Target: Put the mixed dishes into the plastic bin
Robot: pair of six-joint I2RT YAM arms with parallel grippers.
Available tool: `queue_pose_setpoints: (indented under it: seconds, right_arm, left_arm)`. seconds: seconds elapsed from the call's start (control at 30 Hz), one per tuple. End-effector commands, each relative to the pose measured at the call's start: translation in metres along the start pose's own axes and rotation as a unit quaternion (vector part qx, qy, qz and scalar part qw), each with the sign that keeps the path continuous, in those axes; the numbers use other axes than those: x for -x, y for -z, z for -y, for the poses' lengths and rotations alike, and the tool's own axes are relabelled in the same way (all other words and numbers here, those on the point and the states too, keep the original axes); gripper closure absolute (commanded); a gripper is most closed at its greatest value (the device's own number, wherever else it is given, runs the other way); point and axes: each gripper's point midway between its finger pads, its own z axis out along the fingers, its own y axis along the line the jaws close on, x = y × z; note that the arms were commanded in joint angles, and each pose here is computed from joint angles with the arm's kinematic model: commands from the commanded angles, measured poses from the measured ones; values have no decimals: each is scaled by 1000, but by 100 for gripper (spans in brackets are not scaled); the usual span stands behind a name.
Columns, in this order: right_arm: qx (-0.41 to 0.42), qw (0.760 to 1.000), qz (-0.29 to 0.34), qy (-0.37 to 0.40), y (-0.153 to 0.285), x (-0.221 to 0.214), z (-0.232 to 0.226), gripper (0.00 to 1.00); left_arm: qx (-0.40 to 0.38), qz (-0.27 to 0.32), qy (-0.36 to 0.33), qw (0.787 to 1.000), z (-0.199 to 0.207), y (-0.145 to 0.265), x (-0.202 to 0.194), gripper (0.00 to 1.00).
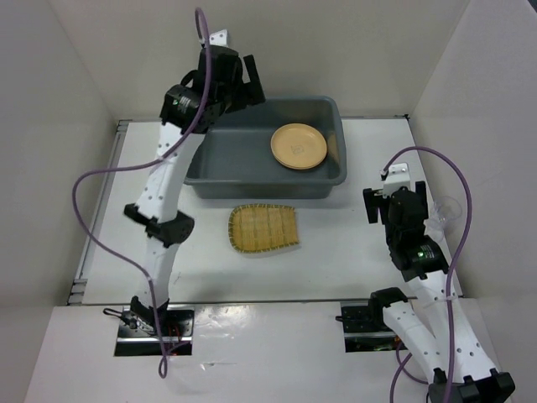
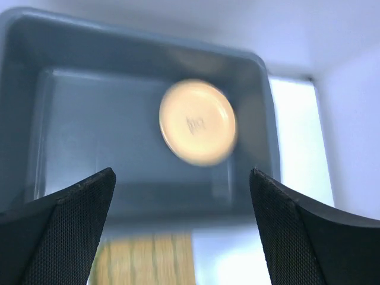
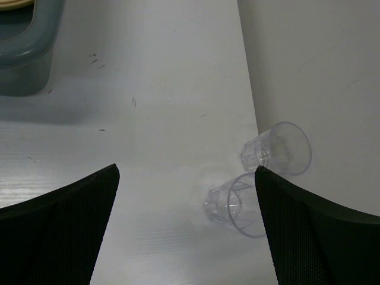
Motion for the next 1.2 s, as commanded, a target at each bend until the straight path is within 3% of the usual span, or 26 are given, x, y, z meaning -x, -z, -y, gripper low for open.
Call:
queue_pose_setpoints:
  seconds: [0.0,0.07,0.1,0.13,0.17,0.2,0.23,0.27,0.43,0.53,0.63,0.77,1.17]
  right_arm:
    - [1,1000,25,-14,-2,11,-3,1]
    - [5,1000,26,-13,-1,12,-6,1]
    - [5,1000,26,-13,-1,12,-6,1]
    - [5,1000,26,-13,-1,12,-6,1]
    - [5,1000,26,-13,-1,12,-6,1]
    - [5,1000,26,-13,-1,12,-6,1]
    - [5,1000,26,-13,-1,12,-6,1]
    - [9,1000,28,-12,-1,12,-8,1]
    - [27,999,39,-7,3,17,-17,1]
    - [40,998,44,-2,5,19,-24,1]
    - [44,998,50,-2,7,22,-26,1]
    - [43,998,54,-4,9,23,-25,1]
    - [43,998,54,-5,9,23,-25,1]
  left_arm:
    - [69,-126,-69,987,-33,20,-70,0]
    - [81,-147,-89,982,-32,32,-96,0]
    - [52,-105,-70,991,-22,56,-76,0]
    - [74,-165,-91,979,-45,50,-129,0]
    - [61,-172,-82,980,-52,56,-144,0]
    - [13,-140,-50,989,-55,93,-130,0]
    - [-49,-138,-10,989,-42,98,-138,0]
    - [-50,-164,-2,985,-70,114,-174,0]
    - [-58,-234,23,970,-109,139,-247,0]
    - [-42,-246,47,967,-128,139,-278,0]
    - [-66,-231,96,966,-125,143,-284,0]
    - [-58,-274,152,948,-140,134,-340,0]
    - [-41,-269,160,949,-146,101,-363,0]
